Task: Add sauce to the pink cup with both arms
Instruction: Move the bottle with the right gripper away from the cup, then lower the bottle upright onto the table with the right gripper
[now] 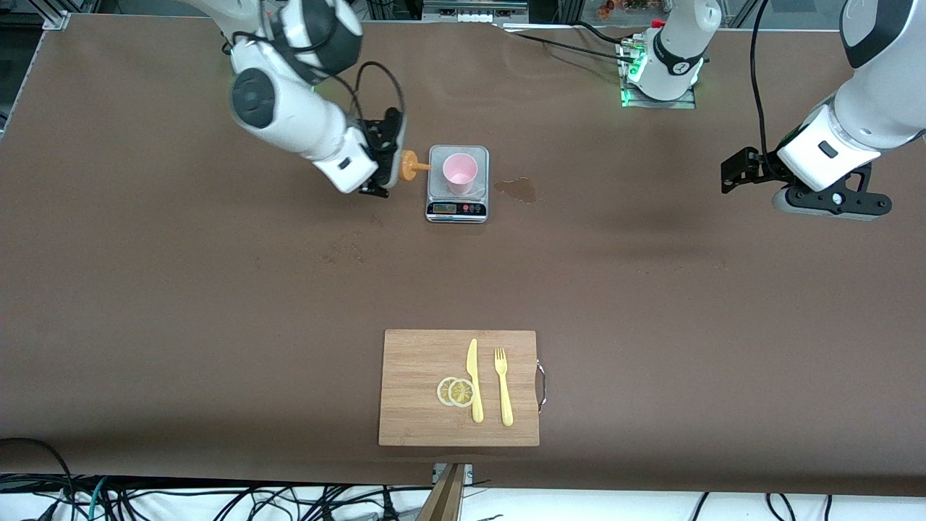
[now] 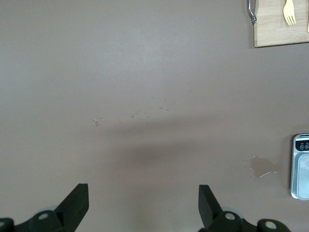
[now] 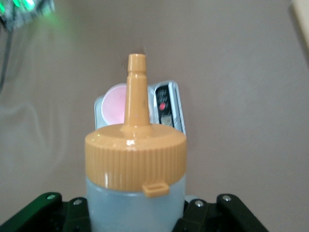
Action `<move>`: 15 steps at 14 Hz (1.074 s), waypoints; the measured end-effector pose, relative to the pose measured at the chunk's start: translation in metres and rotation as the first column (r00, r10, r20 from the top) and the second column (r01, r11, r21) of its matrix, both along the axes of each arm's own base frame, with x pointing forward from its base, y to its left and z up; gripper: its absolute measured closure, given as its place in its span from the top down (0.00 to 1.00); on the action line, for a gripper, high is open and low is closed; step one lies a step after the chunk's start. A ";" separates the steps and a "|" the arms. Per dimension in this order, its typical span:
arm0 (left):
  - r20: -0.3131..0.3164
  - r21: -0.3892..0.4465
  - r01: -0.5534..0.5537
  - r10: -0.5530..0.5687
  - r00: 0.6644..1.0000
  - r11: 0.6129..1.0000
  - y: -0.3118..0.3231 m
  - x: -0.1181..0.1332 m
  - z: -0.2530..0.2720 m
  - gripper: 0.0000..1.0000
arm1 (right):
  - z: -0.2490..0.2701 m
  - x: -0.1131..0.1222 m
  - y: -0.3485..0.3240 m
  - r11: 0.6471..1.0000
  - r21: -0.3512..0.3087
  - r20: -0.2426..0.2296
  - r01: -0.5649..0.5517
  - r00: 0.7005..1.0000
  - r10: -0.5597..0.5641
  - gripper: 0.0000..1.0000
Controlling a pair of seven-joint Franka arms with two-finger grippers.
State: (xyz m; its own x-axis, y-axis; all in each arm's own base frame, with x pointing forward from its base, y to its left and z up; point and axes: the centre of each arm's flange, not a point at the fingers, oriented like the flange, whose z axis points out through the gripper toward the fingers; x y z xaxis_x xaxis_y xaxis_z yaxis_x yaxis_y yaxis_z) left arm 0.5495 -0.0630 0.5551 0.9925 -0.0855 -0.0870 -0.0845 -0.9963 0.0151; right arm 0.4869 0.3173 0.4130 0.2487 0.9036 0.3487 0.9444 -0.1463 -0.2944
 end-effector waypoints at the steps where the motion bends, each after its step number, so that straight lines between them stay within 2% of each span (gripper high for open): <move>1: 0.000 0.000 0.000 0.000 1.000 1.000 0.000 0.000 0.000 1.00 | 0.007 0.014 -0.021 0.998 0.057 0.016 0.012 1.000 -0.013 0.18; 3: 0.000 0.000 0.000 0.000 1.000 1.000 0.000 0.000 0.000 1.00 | 0.015 0.039 -0.070 0.988 0.148 0.044 0.039 0.998 -0.046 0.18; 6: 0.000 0.000 0.001 -0.001 1.000 1.000 0.000 0.000 0.000 1.00 | 0.023 0.073 -0.171 0.944 0.325 0.043 0.063 0.996 -0.081 0.18; 10: 0.000 0.000 0.001 -0.001 1.000 1.000 -0.001 0.000 0.000 1.00 | -0.004 0.101 -0.303 0.830 0.554 0.050 0.067 0.992 -0.113 0.18; 12: 0.000 0.000 0.001 -0.001 1.000 1.000 -0.001 0.000 0.000 1.00 | -0.040 0.108 -0.350 0.771 0.636 0.061 0.038 0.993 -0.099 0.18; 15: 0.000 0.000 0.001 -0.001 1.000 1.000 -0.001 0.000 0.000 1.00 | -0.092 0.125 -0.408 0.676 0.737 0.109 -0.021 0.990 -0.088 0.18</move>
State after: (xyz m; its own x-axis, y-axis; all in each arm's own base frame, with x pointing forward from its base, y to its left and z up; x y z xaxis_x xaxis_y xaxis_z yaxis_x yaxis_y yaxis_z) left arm 0.5495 -0.0636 0.5551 0.9924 -0.0865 -0.0870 -0.0855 -0.9962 0.0151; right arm 0.6115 -0.0904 0.3210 0.1789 0.3337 0.9255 0.9789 0.0336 -0.2013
